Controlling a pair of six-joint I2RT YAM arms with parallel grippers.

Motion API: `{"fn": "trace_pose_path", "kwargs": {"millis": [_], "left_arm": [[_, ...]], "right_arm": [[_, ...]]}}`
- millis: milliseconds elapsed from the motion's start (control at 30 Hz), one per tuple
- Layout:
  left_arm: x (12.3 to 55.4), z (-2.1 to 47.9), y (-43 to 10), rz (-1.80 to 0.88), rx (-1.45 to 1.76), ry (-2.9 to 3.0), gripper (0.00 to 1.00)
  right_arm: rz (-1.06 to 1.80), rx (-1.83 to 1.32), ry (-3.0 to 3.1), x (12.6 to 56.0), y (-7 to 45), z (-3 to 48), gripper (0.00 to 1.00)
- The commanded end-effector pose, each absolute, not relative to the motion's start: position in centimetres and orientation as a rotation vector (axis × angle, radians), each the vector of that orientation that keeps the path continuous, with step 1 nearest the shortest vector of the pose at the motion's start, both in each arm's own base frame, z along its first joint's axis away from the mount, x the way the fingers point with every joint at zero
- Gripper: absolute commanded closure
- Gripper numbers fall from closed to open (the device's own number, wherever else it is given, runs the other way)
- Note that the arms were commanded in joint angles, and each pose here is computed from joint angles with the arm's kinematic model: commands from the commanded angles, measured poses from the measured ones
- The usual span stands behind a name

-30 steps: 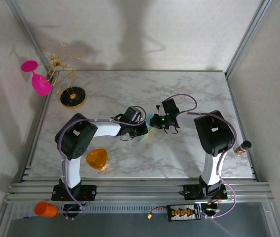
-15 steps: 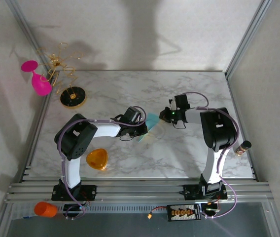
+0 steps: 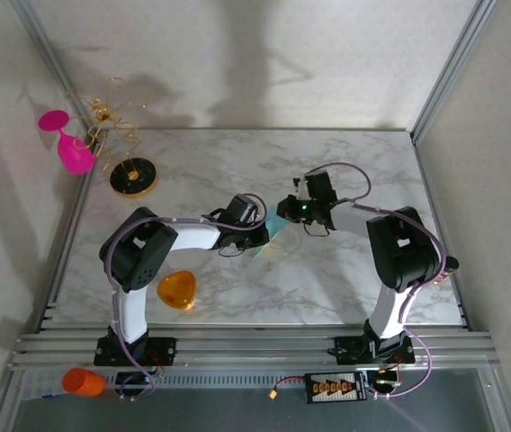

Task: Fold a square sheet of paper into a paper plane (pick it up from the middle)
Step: Fold the wing for the fifth time at the center of the table.

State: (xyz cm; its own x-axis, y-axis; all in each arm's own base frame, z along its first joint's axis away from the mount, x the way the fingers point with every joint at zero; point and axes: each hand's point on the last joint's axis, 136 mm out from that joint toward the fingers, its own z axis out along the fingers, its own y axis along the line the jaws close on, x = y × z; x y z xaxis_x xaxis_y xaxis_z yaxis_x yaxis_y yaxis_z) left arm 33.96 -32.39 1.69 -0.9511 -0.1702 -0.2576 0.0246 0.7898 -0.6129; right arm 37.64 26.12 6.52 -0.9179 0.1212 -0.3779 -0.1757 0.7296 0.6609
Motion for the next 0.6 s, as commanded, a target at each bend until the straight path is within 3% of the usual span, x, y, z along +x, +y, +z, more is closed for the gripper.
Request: {"fn": "trace_pose_path", "kwargs": {"millis": [0,133,367,567], "left_arm": [[30.8,-3.3,-29.1,-0.704,-0.148,2.877,1.00],[30.8,-3.2,-29.1,-0.711,-0.149,2.873,1.00],[30.5,-3.4,-28.9,-0.695,-0.152,2.881,1.00],[29.7,-4.0,-28.1,-0.662,-0.144,2.905,1.00]], "right_arm": [[1.071,-0.032,2.600,35.8,26.8,4.9,0.94],[1.075,-0.024,2.646,35.2,27.3,3.4,1.00],[0.996,-0.011,2.709,34.9,26.5,1.1,1.00],[0.935,0.068,2.683,37.1,23.7,0.6,1.00]]}}
